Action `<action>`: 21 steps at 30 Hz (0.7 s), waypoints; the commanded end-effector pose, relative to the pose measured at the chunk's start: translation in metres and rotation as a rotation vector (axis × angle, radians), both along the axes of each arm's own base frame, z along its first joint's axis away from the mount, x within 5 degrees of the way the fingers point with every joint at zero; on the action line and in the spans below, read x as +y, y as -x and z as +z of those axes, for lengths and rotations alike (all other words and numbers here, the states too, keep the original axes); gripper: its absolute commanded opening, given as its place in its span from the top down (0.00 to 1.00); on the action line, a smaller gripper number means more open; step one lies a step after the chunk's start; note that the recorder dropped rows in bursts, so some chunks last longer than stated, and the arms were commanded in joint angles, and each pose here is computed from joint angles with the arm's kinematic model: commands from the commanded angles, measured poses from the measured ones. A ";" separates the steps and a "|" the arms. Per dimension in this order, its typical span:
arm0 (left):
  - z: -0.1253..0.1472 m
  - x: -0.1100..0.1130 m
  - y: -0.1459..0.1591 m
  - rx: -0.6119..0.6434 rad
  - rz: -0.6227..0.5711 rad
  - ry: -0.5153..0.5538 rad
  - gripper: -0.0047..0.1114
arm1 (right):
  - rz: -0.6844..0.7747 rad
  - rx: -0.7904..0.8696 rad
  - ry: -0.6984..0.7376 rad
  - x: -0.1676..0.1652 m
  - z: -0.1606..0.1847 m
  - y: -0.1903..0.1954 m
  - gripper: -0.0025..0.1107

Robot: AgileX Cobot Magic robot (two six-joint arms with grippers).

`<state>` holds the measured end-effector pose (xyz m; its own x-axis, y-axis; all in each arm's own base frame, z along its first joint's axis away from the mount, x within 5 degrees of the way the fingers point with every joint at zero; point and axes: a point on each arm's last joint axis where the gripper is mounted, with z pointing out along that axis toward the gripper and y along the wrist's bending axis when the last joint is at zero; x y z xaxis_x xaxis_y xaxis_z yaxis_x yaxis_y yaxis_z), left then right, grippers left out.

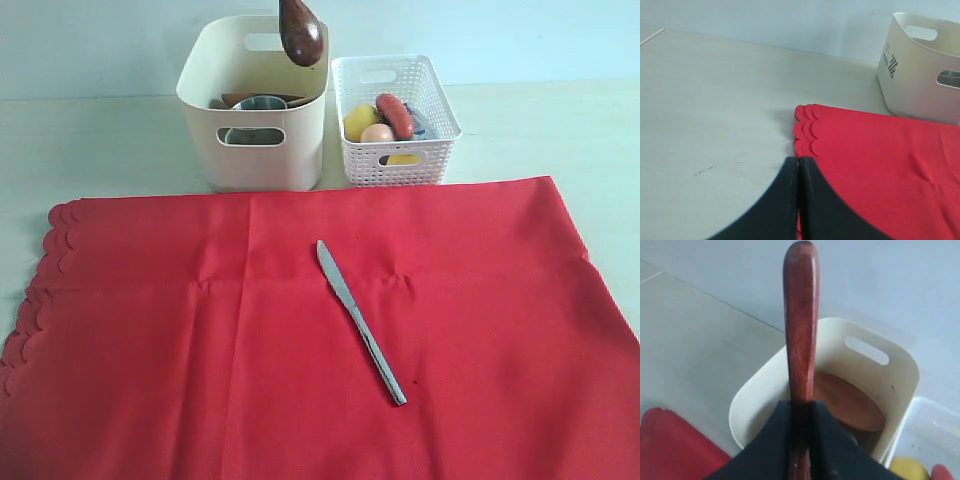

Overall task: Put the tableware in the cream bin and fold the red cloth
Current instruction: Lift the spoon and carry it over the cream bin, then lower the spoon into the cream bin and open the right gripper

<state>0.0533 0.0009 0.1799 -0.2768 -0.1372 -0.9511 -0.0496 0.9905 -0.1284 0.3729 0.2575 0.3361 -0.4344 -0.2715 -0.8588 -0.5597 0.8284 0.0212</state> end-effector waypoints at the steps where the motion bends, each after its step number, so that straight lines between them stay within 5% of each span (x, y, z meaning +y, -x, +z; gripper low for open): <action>1: 0.001 0.000 0.000 -0.012 -0.004 0.001 0.96 | 0.027 -0.032 -0.039 0.015 -0.005 -0.017 0.98; 8: 0.001 0.000 0.000 -0.012 -0.003 0.003 0.96 | 0.017 -0.087 -0.130 0.033 -0.031 -0.041 0.98; 21: 0.001 0.000 0.000 -0.012 -0.003 0.003 0.96 | 0.050 -0.133 -0.030 0.046 -0.093 -0.063 0.98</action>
